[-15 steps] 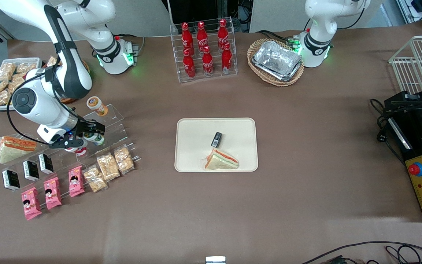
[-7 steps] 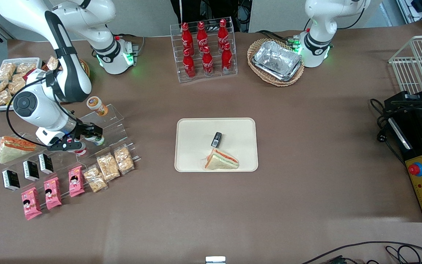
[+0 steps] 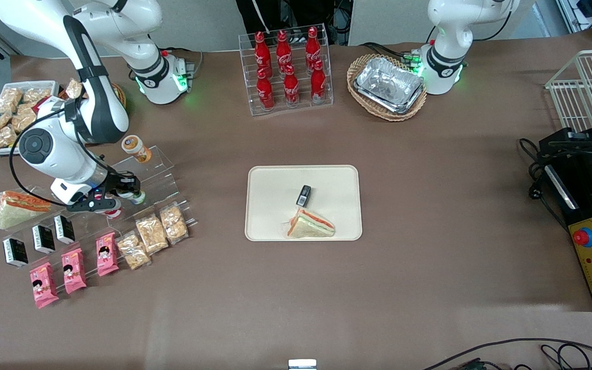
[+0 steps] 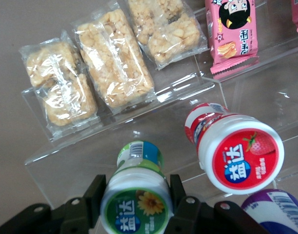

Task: Place green gum on tray
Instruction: 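Close the right gripper on the green-label bottle and lift it, then carry the green-label bottle with the right gripper over the cream tray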

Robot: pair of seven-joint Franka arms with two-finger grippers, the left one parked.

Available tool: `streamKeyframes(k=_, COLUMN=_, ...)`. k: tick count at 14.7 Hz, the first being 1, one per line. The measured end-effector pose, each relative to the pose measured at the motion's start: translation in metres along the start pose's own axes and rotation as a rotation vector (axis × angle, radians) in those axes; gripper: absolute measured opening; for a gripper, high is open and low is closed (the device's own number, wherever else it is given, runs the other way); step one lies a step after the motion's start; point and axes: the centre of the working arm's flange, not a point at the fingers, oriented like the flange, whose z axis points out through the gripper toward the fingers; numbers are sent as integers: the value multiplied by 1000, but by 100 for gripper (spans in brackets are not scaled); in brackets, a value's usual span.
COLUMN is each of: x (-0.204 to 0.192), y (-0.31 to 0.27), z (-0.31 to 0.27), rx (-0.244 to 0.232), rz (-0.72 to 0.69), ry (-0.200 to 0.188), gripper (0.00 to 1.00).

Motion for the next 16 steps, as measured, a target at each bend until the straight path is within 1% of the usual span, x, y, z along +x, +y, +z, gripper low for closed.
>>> streamKeyframes(k=5, x=1, y=0, z=-4, rx=0, rz=-33, ry=5, gripper=59)
streamKeyframes(k=6, x=3, y=1, z=-9, rx=1, rz=-37, ry=2, gripper=59)
streamKeyframes(k=7, x=6, y=1, z=-18, rx=2, rz=-38, ry=-11, gripper=59)
streamKeyframes(k=9, x=14, y=1, z=-49, rx=5, rz=-38, ry=-41, gripper=59)
streamKeyframes(k=13, x=26, y=2, z=-125, rx=9, rz=-38, ry=-69, gripper=59)
streamKeyframes(k=16, x=26, y=0, z=-185, rx=14, rz=-41, ry=-99, gripper=59)
